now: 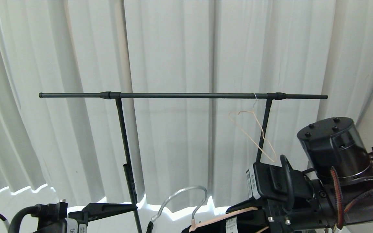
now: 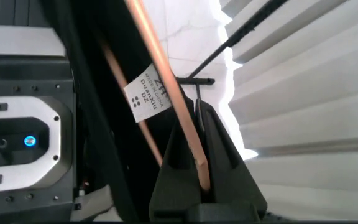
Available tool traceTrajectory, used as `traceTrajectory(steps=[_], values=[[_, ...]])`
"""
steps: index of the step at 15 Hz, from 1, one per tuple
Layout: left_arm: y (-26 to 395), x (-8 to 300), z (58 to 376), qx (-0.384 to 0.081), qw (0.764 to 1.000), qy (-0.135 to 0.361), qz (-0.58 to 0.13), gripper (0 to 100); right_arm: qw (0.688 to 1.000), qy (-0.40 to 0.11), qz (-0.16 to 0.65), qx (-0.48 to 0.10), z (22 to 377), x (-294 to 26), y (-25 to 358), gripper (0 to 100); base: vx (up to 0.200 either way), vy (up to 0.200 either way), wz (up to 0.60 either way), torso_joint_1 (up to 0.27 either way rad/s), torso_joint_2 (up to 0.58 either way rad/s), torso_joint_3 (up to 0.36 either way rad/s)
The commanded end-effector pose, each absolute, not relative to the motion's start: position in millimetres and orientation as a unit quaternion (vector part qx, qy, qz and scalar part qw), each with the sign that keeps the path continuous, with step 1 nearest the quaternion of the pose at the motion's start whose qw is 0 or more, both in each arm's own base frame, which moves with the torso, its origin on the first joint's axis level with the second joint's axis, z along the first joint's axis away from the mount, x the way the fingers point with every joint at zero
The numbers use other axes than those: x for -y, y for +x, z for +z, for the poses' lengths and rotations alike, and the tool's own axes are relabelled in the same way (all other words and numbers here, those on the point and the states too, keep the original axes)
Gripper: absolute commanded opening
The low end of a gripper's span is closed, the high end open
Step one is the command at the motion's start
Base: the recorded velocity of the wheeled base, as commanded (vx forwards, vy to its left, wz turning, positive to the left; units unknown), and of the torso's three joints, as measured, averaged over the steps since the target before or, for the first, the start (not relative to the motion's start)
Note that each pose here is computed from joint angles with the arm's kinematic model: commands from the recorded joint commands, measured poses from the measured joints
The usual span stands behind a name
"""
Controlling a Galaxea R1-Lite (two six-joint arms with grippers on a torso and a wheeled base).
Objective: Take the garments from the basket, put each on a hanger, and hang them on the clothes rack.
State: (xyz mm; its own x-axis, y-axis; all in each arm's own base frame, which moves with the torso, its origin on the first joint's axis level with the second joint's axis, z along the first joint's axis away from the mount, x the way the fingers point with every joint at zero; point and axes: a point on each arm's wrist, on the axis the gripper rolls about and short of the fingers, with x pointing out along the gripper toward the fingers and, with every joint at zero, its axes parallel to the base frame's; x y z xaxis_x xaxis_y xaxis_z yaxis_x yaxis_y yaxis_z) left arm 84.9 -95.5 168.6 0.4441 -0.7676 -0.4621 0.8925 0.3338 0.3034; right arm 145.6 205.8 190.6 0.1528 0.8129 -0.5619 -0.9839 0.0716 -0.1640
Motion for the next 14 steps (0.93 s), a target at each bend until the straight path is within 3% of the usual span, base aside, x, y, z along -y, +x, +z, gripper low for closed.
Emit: traceTrajectory(steps=[1,5,9,12,14], values=[[84,90,172,-0.111,0.819,0.258,-0.5,100,0.723,-0.252,0.622,-0.165,194,-197,144,0,0.0,0.0,0.0,0.0,0.0,0.0],[77,80,178,-0.083,0.83,0.251,-0.491,100,0.759,-0.214,0.581,-0.202,193,-177,147,0,0.0,0.0,0.0,0.0,0.0,0.0],[78,77,175,-0.092,0.836,0.25,-0.48,100,0.79,-0.184,0.542,-0.218,198,-167,151,0,0.0,0.0,0.0,0.0,0.0,0.0],[85,63,157,-0.145,0.861,0.241,-0.423,100,0.807,-0.172,0.526,-0.204,208,-155,152,0,0.0,0.0,0.0,0.0,0.0,0.0],[80,54,139,-0.177,0.863,0.241,-0.407,100,0.813,-0.169,0.521,-0.198,211,-150,151,0,0.0,0.0,0.0,0.0,0.0,0.0]])
